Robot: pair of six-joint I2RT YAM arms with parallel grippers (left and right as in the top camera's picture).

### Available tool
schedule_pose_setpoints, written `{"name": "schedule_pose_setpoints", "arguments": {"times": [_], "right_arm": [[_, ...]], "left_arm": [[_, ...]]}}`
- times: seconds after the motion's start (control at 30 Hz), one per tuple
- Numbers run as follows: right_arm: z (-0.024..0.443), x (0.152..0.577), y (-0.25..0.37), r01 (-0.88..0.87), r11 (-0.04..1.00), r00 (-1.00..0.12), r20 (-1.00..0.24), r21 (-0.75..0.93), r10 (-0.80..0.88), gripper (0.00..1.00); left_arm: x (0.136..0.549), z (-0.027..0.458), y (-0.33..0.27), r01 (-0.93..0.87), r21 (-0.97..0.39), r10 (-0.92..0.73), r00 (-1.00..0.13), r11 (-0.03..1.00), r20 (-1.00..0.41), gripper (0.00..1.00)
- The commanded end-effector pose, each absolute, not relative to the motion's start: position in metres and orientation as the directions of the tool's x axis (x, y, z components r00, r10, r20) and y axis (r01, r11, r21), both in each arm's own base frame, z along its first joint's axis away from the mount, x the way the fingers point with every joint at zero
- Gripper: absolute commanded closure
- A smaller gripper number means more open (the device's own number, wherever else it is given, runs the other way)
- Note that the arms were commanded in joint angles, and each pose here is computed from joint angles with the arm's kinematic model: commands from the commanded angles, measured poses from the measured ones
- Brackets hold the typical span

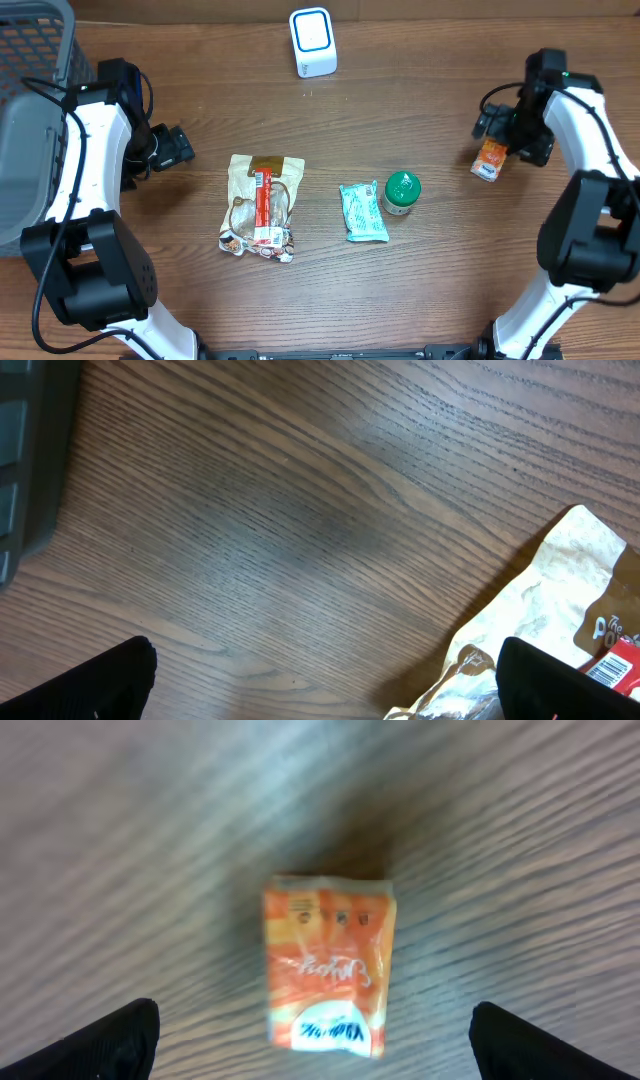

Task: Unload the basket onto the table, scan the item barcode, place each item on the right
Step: 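Lower the orange packet onto the table's right side and release, then move the right gripper left over the green-capped bottle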

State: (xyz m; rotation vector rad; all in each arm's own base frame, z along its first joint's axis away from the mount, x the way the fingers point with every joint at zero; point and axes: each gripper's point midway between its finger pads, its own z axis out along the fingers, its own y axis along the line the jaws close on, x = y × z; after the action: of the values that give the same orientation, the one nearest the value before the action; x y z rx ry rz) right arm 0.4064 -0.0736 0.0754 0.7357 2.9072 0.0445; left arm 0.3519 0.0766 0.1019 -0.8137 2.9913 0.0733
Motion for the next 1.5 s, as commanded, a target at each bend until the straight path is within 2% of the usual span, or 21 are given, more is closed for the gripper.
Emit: {"name": "schedule_pose_setpoints", "arguments": {"times": [0.0,0.1,0.8,1.03,1.27,1.47], "right_arm": [[0.160,0.422,-0.070,0.442,0.881,-0.823,-0.314,0.167,0.473,0.00],[0.175,0.420,-0.070,0.435,0.883,-0.811,-0.349,0.178,0.470,0.00],[0.174,0.419,-0.069,0.436,0.882,-0.813,-0.343,0.178,0.471,0.00],[0.163,0.404,-0.051,0.459,0.854,-0.826,-0.238,0.246,0.512,0.00],[0.129,0.372,-0.033,0.466,0.861,-0.865,-0.098,0.202,0.491,0.00],[0.109,0.360,-0.013,0.437,0.879,-0.890,-0.048,0.189,0.453,0.00]], "left_arm": [[0.355,0.112,0.081,-0.510,0.032,-0.506,-0.858,0.859,-0.087,0.00],[0.355,0.112,0.081,-0.510,0.032,-0.506,-0.858,0.859,-0.087,0.00],[0.355,0.112,0.081,-0.510,0.032,-0.506,-0.858,0.859,-0.087,0.00],[0.355,0.112,0.081,-0.510,0.032,-0.506,-0.858,0.859,-0.087,0.00],[0.355,0.112,0.081,-0.510,0.032,-0.506,-0.858,0.859,-0.087,0.00],[0.355,0.112,0.081,-0.510,0.032,-0.506,-0.858,0.859,-0.087,0.00]]}}
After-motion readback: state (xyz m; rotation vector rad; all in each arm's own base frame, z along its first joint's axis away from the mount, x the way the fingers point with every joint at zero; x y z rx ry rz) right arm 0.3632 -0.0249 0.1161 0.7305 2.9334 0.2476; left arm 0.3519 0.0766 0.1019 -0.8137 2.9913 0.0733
